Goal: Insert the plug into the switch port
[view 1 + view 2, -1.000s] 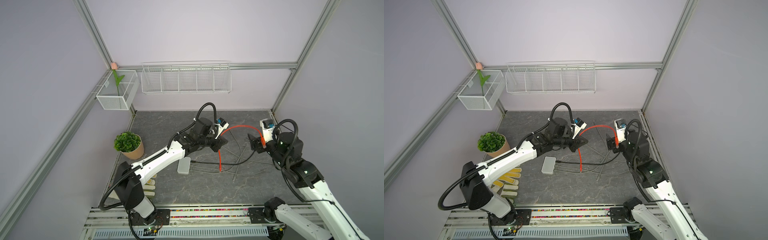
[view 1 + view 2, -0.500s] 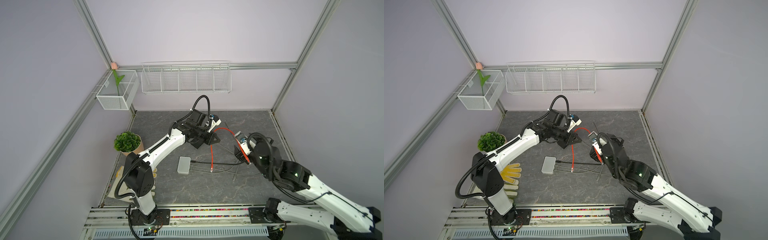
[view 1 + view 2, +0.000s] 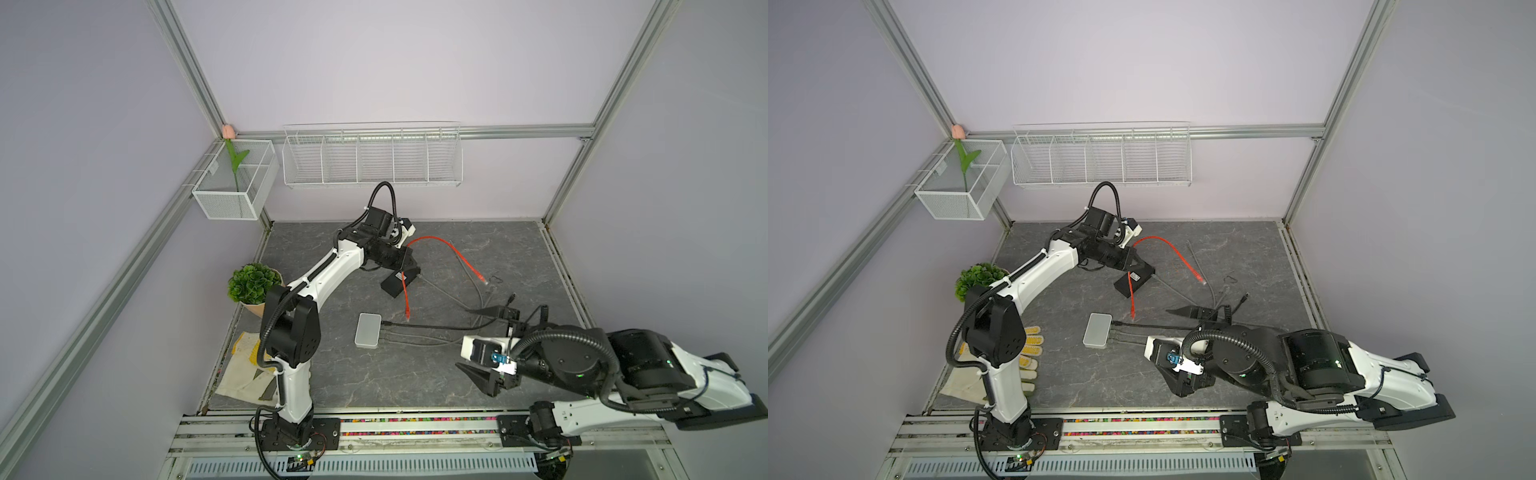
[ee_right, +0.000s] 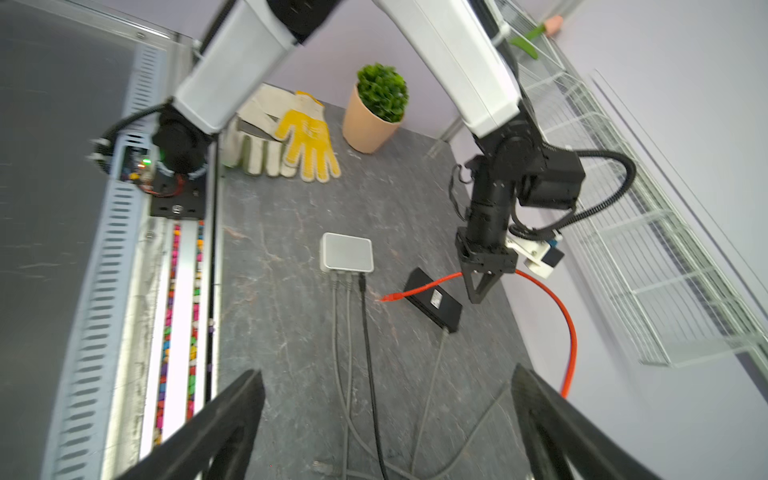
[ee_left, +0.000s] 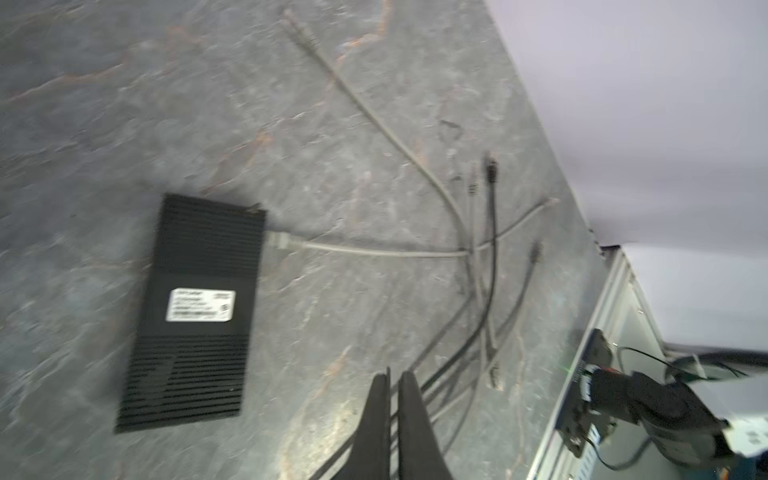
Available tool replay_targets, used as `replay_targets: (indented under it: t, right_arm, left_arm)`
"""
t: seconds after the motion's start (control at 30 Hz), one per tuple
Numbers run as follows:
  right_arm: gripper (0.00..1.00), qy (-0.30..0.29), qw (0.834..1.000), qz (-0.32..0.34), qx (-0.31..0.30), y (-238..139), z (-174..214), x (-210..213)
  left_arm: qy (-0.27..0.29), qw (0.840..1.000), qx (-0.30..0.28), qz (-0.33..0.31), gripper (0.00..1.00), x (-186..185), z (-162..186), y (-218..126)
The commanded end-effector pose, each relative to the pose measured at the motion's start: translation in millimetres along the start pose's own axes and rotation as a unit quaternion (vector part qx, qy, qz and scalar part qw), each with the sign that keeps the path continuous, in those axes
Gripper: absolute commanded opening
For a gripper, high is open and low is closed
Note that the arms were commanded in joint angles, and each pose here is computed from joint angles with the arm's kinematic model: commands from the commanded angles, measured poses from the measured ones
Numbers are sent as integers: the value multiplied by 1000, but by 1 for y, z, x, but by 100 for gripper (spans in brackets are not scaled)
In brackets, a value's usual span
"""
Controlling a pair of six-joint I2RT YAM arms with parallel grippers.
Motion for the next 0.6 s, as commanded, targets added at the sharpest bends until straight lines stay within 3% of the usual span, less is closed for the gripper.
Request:
replay_targets:
  t: [0.0,0.1,0.2,0.43,0.57]
  right_arm:
    - [92,-1,999,20,-41,-9,0,-6]
    - [88,-46,997,37,-47,-5,6,-5]
    - [89,-137,988,51,42,39,19,9]
    - [89,-209,972,-26,103,114,58,2]
    - [91,-250,951,-69,167,143,64,5]
  left_arm:
    - [7,999,15,-29,0,-9,0,-7]
    - [9,999,17,-33,0,-9,0,-7]
    - [16,999,26,-26,0,-15,-1,-4]
    - [66,992,107,-32,0,-43,12,19]
    - [84,987,130,-43,0,-53,20,24]
Point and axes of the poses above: each gripper's point midway between its finger pads, its own y axis out along the fingers, its own x axis along the line the jaws close on, z = x × y, the point moved 9 cm from there along -y, back along the fingers, and after that the axes turned 12 degrees about y, right-handed, at the moved point
